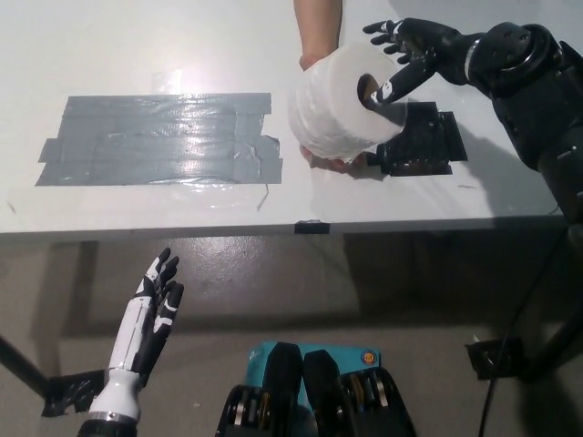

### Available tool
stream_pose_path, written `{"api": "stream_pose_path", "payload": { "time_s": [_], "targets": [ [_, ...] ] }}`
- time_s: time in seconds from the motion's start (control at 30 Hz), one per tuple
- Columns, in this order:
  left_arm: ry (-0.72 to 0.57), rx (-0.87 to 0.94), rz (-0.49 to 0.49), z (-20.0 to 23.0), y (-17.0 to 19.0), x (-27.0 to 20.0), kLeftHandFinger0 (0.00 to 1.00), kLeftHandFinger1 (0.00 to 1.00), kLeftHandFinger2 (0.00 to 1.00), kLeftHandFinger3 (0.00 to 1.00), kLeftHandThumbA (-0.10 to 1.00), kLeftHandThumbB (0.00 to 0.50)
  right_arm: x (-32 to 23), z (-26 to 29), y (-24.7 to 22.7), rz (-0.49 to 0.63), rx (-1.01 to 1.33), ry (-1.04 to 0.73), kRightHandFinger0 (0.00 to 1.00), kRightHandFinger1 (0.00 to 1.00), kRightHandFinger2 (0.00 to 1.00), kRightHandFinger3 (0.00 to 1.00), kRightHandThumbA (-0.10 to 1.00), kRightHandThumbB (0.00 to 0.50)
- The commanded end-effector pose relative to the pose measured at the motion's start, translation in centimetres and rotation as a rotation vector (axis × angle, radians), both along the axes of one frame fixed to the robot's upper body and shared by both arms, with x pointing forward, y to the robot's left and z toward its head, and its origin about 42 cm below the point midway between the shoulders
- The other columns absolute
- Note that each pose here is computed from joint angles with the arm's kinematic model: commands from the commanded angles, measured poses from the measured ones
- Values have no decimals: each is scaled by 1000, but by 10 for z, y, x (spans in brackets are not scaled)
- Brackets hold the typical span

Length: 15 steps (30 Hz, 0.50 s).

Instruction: A person hands over a roll of toilet paper to the robot , and the robot inserts its right thumb into the hole in the centre to grab the roll, and then places it on the balck area on the desk.

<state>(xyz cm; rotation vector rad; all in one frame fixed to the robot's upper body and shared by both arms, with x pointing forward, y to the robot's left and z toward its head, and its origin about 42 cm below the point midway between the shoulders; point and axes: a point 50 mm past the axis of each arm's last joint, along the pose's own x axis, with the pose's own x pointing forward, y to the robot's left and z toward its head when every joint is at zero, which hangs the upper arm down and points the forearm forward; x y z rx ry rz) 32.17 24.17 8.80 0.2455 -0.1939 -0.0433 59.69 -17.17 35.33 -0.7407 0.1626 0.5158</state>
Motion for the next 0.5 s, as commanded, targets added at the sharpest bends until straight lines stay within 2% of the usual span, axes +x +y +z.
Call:
{"api": "stream_pose_path", "payload": {
  "time_s": [0.0, 0.17, 0.2, 0.3, 0.43, 0.47],
  "targets": [
    [-67, 4, -15, 13, -2, 5, 1000, 1000, 1000, 1000, 902, 102, 4, 47, 9, 12, -18, -119, 1000, 1000, 1000, 1000, 913, 499],
    [-66, 13, -13, 14, -2, 4, 1000, 1000, 1000, 1000, 912, 101, 5, 47, 10, 15, -44, -152, 1000, 1000, 1000, 1000, 933, 483],
    [-68, 9, -15, 14, -2, 4, 1000, 1000, 1000, 1000, 911, 99, 5, 47, 10, 8, -57, -157, 1000, 1000, 1000, 1000, 939, 499],
    [-72, -1, -18, 13, -2, 5, 1000, 1000, 1000, 1000, 895, 96, 5, 48, 10, -4, -63, -179, 1000, 1000, 1000, 1000, 933, 498],
    [-71, 8, -18, 13, -2, 4, 1000, 1000, 1000, 1000, 898, 100, 5, 48, 13, -9, -81, -273, 1000, 1000, 1000, 1000, 919, 464],
    [-72, 11, -20, 13, -2, 4, 1000, 1000, 1000, 1000, 902, 98, 5, 47, 14, -23, -80, -283, 1000, 1000, 1000, 1000, 923, 478]
  ]
}}
